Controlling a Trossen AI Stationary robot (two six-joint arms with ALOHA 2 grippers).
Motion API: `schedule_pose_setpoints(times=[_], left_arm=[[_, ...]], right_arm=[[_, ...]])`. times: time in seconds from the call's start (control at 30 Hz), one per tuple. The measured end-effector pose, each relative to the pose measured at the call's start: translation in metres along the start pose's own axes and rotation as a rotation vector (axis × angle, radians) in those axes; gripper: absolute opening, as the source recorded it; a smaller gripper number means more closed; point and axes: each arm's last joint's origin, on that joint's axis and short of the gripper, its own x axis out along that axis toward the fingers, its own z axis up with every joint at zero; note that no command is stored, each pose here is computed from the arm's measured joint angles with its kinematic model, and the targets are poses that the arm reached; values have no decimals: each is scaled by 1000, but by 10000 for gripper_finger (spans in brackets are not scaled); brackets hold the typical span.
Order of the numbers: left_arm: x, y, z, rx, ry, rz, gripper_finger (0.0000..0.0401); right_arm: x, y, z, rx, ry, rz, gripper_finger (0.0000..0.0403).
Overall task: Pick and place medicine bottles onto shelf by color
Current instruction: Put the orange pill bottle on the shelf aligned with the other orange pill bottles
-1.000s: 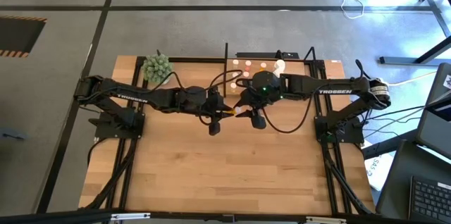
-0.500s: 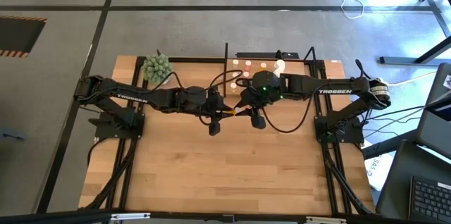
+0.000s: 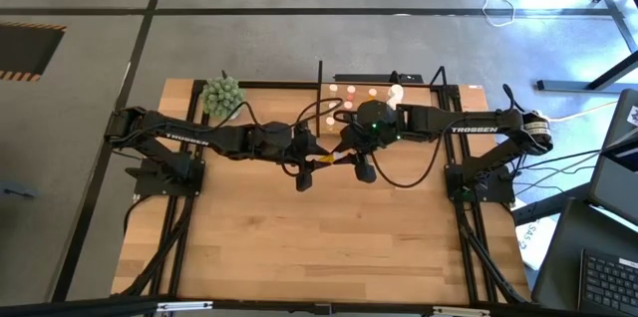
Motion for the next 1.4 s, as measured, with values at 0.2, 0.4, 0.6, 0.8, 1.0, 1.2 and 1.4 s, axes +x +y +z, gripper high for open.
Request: schedule_pose_setpoints(times=[0.2,0.4,0.6,0.8,1.0,1.2,1.4], left_arm=[[0,0,0,-22,-4,1,154],[-3,2,2,11,-3,3,155],[-9,8,7,23,-13,20,157],[-20,13,12,22,-10,42,157],[-35,18,18,22,-9,68,155],[-41,23,22,16,-22,83,156],[-42,28,21,11,-15,101,157]], right_arm=[[0,0,0,18,5,1,111],[0,1,-4,77,42,4,113],[-6,1,-7,115,76,-31,112],[-30,0,-13,198,145,-178,115],[-50,-10,-27,392,252,-309,116],[-55,-34,-44,639,344,-406,117],[-50,-62,-59,782,407,-470,117]])
